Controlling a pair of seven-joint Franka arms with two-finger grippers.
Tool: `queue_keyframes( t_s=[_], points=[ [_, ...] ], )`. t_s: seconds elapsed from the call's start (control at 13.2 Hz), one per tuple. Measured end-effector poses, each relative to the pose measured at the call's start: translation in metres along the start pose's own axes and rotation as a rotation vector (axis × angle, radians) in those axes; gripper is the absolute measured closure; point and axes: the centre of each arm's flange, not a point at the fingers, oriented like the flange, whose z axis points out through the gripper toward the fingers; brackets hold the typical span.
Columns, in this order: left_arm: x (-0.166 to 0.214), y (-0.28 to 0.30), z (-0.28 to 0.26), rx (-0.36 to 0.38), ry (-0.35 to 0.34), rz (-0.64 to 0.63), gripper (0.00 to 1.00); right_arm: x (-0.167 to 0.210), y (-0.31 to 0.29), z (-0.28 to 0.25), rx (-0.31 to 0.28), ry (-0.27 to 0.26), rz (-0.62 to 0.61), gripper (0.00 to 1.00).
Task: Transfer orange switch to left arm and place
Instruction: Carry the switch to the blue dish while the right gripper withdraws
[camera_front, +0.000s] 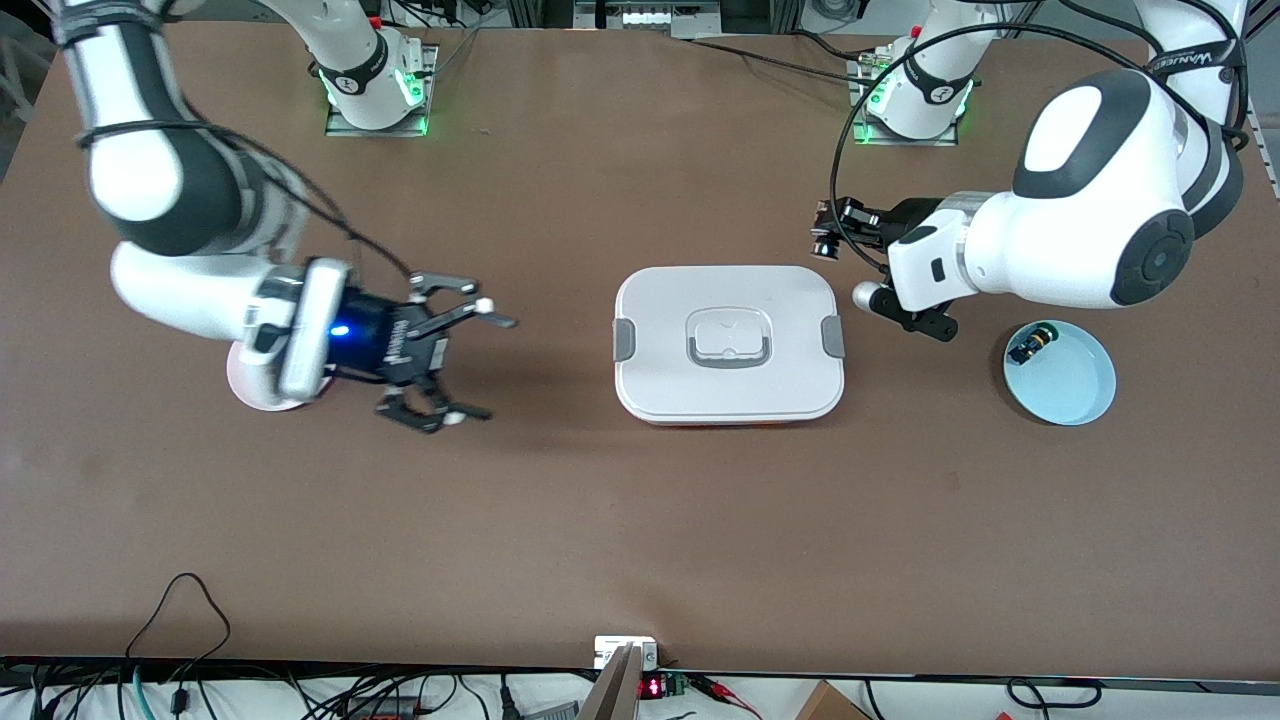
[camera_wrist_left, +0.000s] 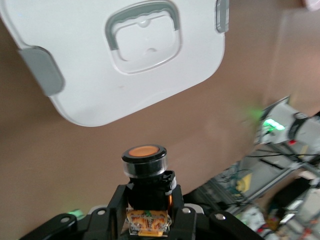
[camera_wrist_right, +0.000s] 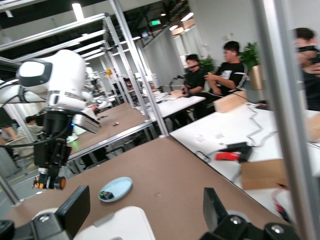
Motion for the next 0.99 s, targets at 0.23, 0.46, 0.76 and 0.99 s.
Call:
queue_keyframes(
  t_s=[0.23, 0.46, 0.76, 0.99],
  points=[
    [-0.009, -0.015, -0.015, 0.182, -0.005, 0.184, 0.6, 0.0, 0.014, -0.072, -0.049, -0.176, -0.1, 0.0],
    [-0.008, -0.042, -0.027, 0.406, -0.031, 0.318, 0.6, -0.011, 0.024, -0.141, -0.078, -0.408, -0.099, 0.0],
    [0.03, -0.114, -0.011, 0.599, -0.159, 0.547, 0.6, -0.047, 0.043, -0.232, -0.219, -0.715, 0.021, 0.0],
    [0.042, -0.186, 0.003, 0.663, -0.252, 0.65, 0.6, -0.041, 0.037, -0.27, -0.337, -0.86, 0.129, 0.0]
  ],
)
